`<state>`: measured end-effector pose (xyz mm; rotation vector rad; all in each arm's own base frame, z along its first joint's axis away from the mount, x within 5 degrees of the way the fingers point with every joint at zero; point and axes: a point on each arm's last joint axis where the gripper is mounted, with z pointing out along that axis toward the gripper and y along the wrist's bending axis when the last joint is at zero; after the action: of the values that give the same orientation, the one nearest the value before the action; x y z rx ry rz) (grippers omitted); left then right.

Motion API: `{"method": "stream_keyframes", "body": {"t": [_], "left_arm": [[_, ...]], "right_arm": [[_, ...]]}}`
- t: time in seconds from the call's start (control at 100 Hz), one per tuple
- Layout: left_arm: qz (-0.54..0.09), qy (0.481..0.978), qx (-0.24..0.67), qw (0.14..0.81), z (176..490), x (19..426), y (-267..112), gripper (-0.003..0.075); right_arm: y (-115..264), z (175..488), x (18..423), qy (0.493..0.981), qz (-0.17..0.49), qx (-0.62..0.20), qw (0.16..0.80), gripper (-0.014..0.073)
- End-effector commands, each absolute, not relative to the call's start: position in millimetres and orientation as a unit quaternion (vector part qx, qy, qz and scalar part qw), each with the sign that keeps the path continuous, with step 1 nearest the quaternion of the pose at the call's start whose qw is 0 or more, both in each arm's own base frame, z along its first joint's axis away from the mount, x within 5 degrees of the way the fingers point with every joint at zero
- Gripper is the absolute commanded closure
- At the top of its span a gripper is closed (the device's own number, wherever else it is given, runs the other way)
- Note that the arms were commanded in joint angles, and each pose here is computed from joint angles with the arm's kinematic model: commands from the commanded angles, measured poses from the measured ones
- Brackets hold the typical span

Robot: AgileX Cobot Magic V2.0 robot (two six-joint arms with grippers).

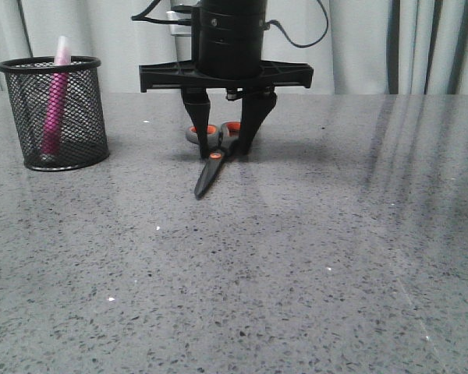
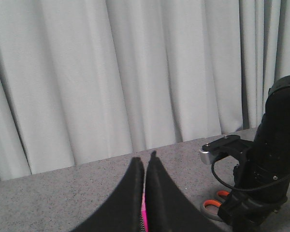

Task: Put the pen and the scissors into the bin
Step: 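Lift the scissors and carry them toward the mesh cup with the right gripper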

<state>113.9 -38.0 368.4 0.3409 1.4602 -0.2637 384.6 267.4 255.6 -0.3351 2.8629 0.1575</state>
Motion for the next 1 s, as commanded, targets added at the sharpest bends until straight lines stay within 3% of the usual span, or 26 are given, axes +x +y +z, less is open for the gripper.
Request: {"method": "stream_keyframes", "body": {"t": [0.0, 0.18, 0.36, 0.55, 0.81, 0.99], "left_arm": [[-0.129, 0.652, 0.138, 0.734, 378.4, 113.0, -36.9, 0.0742], [-0.129, 0.652, 0.137, 0.734, 378.4, 113.1, -36.8, 0.0742], [-0.128, 0.652, 0.136, 0.734, 378.4, 113.2, -36.5, 0.0742], [-0.128, 0.652, 0.136, 0.734, 378.4, 113.2, -36.5, 0.0742], [-0.128, 0.652, 0.136, 0.734, 378.4, 113.2, -36.5, 0.0742], [-0.128, 0.652, 0.136, 0.734, 378.4, 113.2, -36.5, 0.0742]], "right_arm": [[272.0, 273.0, 382.1, 0.978, 0.076, -0.119, 0.157, 0.0370], [270.6, 272.8, 382.3, 0.978, 0.067, -0.120, 0.157, 0.0673], [265.5, 285.5, 382.5, 0.972, 0.054, -0.130, 0.187, 0.0669], [254.9, 330.2, 374.6, 0.954, 0.065, -0.131, 0.260, 0.0669], [244.0, 402.1, 354.1, 0.902, 0.132, -0.129, 0.389, 0.0669], [255.6, 428.3, 334.2, 0.853, 0.185, -0.150, 0.464, 0.0669]]}}
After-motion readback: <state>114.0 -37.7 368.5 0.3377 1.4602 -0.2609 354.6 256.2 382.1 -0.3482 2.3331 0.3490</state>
